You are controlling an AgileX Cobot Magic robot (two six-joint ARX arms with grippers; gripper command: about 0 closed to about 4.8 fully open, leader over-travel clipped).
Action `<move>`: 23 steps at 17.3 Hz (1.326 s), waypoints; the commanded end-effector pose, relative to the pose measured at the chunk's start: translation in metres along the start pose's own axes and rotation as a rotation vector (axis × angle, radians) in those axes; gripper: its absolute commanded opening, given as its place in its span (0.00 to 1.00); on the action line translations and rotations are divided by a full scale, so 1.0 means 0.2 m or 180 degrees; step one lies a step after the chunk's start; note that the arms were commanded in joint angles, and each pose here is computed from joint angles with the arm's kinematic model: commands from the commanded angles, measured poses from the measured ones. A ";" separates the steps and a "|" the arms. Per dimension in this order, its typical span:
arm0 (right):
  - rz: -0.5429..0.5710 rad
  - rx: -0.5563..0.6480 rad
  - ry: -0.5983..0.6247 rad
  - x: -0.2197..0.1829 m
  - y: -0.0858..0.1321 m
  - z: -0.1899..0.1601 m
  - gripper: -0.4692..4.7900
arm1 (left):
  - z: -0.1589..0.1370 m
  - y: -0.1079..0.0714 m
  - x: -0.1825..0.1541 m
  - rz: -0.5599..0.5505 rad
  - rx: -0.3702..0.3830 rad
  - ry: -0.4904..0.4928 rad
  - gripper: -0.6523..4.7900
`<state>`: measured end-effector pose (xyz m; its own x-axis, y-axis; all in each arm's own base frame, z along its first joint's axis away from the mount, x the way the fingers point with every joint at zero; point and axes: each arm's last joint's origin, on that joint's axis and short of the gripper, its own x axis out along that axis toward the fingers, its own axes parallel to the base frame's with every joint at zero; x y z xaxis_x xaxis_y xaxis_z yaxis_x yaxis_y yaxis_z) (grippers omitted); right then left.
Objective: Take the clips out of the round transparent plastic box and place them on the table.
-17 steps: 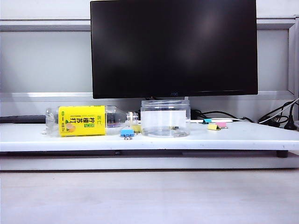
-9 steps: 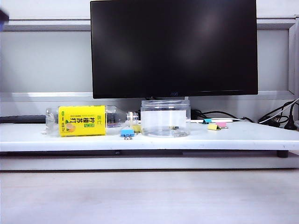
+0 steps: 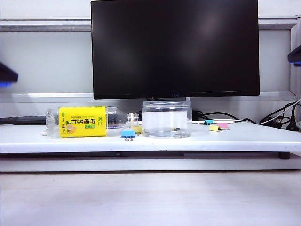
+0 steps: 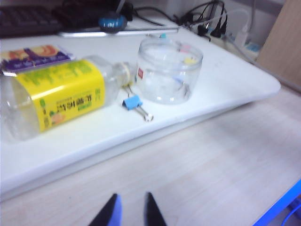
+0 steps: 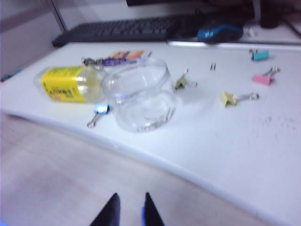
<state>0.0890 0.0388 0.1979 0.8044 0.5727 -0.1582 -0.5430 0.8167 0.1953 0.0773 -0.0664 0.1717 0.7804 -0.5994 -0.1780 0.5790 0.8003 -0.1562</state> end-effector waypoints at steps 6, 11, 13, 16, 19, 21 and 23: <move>0.0043 -0.0068 -0.0279 0.06 -0.04 -0.14 0.22 | -0.11 0.02 0.03 -0.0016 0.0123 0.0072 0.11; 0.0027 -0.0235 -0.0215 0.07 -0.05 -0.18 0.08 | -0.12 0.01 0.04 -0.0080 0.0439 0.0108 0.11; 0.0014 -0.0377 -0.0114 0.08 -0.05 -0.20 0.08 | -0.13 0.01 0.04 -0.0109 0.0654 0.0142 0.11; -0.0008 -0.0415 0.0091 0.08 -0.06 -0.23 0.08 | -0.14 0.02 0.03 -0.0058 0.0648 0.0225 0.11; -0.0024 -0.0414 0.0319 0.07 -0.06 -0.27 0.08 | -0.15 0.02 0.03 0.0041 0.0657 0.0318 0.11; -0.0028 -0.0427 0.0450 0.07 -0.06 -0.29 0.08 | -0.15 0.03 0.03 0.0082 0.0661 0.0317 0.11; -0.0027 -0.0434 0.0449 0.07 -0.06 -0.29 0.08 | -0.15 0.03 0.03 0.0082 0.0661 0.0323 0.11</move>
<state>0.0937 0.0404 0.1391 0.7743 0.5617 -0.2915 -0.5693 0.8194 0.0667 0.0782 -0.0666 0.1406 0.7728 -0.5716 -0.2758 0.6053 0.7944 0.0498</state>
